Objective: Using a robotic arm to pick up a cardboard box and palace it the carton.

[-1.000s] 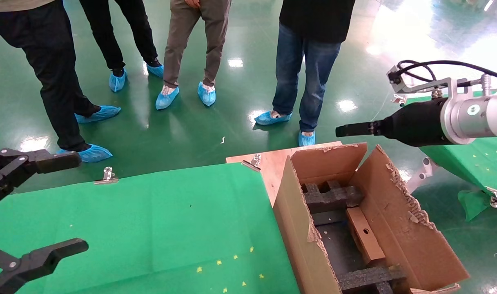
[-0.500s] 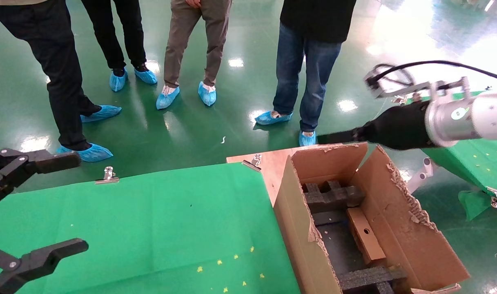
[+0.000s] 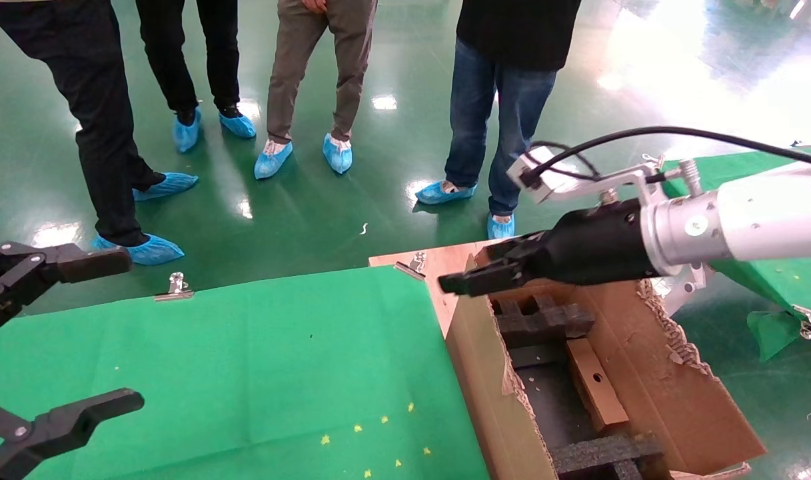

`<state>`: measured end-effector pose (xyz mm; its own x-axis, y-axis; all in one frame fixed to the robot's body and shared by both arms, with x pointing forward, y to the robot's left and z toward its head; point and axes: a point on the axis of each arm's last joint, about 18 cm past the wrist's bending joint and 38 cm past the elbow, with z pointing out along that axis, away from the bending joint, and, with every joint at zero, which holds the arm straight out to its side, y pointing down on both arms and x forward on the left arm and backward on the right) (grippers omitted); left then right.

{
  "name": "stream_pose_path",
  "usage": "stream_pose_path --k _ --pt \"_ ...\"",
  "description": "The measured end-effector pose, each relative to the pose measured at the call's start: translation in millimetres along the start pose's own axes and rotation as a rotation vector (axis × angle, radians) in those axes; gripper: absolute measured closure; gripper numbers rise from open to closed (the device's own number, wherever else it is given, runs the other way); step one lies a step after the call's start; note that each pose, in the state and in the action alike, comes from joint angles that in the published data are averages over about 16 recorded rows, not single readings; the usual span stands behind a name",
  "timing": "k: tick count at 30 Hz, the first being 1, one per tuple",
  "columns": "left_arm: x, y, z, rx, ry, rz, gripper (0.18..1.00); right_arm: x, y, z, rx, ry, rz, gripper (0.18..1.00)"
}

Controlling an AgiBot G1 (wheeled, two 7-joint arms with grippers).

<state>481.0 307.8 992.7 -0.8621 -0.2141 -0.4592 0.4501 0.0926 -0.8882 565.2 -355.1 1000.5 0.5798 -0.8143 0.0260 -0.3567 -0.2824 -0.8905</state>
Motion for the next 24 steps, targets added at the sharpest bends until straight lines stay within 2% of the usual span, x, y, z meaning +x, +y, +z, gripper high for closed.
stream_pose_path --k 12,24 --pt "0.0 0.0 0.0 0.000 0.000 0.000 0.183 -42.5 3.6 7.6 0.095 -0.264 -0.196 0.178" --pt "0.0 0.0 0.0 0.000 0.000 0.000 0.183 -75.3 10.0 -3.5 0.294 -0.480 -0.397 0.178"
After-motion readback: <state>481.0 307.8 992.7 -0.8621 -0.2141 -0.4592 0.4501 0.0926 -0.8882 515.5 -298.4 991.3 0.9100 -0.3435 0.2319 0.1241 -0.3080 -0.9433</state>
